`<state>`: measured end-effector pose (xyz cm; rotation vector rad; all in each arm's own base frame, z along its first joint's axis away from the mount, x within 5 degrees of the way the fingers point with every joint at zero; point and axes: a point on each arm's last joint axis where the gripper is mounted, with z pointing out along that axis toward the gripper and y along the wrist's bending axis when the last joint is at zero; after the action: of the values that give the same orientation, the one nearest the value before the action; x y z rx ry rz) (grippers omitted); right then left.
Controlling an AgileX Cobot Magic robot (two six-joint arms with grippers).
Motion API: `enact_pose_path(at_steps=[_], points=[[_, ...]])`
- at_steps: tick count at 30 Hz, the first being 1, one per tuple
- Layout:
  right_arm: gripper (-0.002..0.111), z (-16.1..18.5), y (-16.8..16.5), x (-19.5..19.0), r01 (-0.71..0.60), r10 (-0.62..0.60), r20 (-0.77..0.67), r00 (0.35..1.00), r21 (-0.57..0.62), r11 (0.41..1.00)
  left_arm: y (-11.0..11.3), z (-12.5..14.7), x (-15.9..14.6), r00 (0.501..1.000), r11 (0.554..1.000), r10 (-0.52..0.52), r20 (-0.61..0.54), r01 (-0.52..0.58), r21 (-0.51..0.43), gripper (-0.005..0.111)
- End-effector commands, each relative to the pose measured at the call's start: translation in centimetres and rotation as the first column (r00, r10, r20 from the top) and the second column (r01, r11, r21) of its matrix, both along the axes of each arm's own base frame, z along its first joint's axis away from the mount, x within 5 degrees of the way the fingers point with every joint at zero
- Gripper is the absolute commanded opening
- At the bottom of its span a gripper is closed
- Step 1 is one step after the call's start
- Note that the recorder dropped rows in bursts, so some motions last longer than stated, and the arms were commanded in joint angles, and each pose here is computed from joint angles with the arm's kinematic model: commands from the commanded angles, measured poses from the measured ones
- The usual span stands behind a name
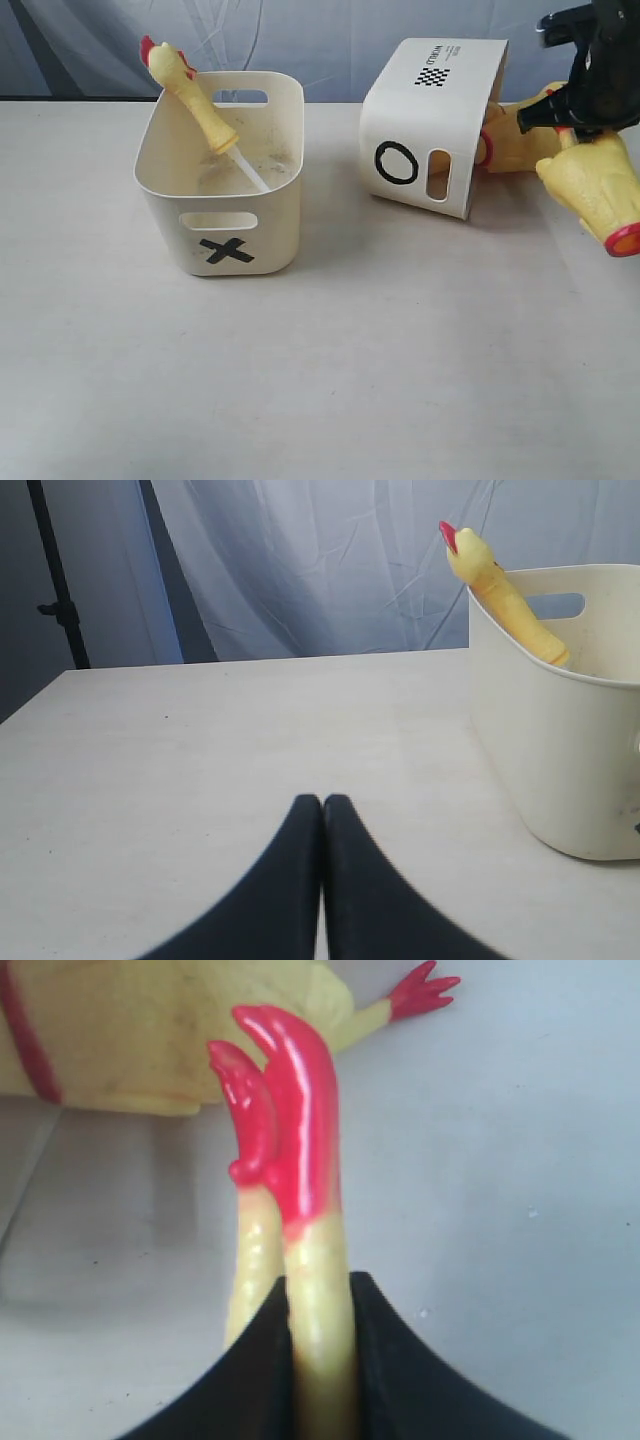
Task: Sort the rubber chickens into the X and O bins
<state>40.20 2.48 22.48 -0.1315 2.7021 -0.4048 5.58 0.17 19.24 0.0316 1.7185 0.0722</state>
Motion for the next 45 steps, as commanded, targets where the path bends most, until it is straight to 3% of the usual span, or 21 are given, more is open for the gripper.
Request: enact_pose_path(at_steps=[1,12,17,23,26,31,38,41,45], points=[[-0.001,2.1,-0.3,-0.6,-0.003,0.004,0.04,0.999,-0.011,1.0,0.0,0.0,0.0,1.0,1.0,-0.005,0.003,0.005,-0.009,0.0],[-0.001,2.3,-0.6,-1.5,0.012,-0.013,-0.03,0.999,-0.04,0.999,0.0,0.0,0.0,1.0,1.0,-0.005,0.003,0.005,-0.009,0.0],[-0.001,1.8,-1.1,-2.2,0.019,-0.032,-0.137,0.99,-0.09,0.996,0.0,0.0,0.0,1.0,1.0,-0.005,0.003,0.005,-0.009,0.0],[-0.001,-2.6,-1.4,-3.1,-0.021,-0.017,-0.28,0.96,-0.131,0.991,0.0,0.0,0.0,1.0,1.0,-0.005,0.003,0.005,-0.009,0.0],[-0.001,-4.9,-1.4,-3.9,-0.003,-0.033,-0.285,0.958,-0.125,0.992,0.0,0.0,0.0,1.0,1.0,-0.005,0.003,0.005,-0.009,0.0],[-0.001,-6.0,-1.5,-4.7,-0.002,-0.019,-0.195,0.981,-0.107,0.994,0.0,0.0,0.0,1.0,1.0,-0.005,0.003,0.005,-0.009,0.0],[-0.001,-0.9,-2.2,-4.8,-0.006,0.009,0.013,1.0,-0.185,0.983,0.0,0.0,0.0,1.0,1.0,-0.005,0.003,0.005,-0.009,0.0],[-0.001,2.2,-1.5,-4.9,0.013,0.001,0.207,0.978,-0.067,0.998,0.0,0.0,0.0,1.0,1.0,-0.005,0.003,0.005,-0.009,0.0],[-0.001,7.0,0.3,-5.4,-0.076,-0.028,0.484,0.874,0.194,0.978,0.0,0.0,0.0,1.0,1.0,-0.005,0.003,0.005,-0.009,0.0]])
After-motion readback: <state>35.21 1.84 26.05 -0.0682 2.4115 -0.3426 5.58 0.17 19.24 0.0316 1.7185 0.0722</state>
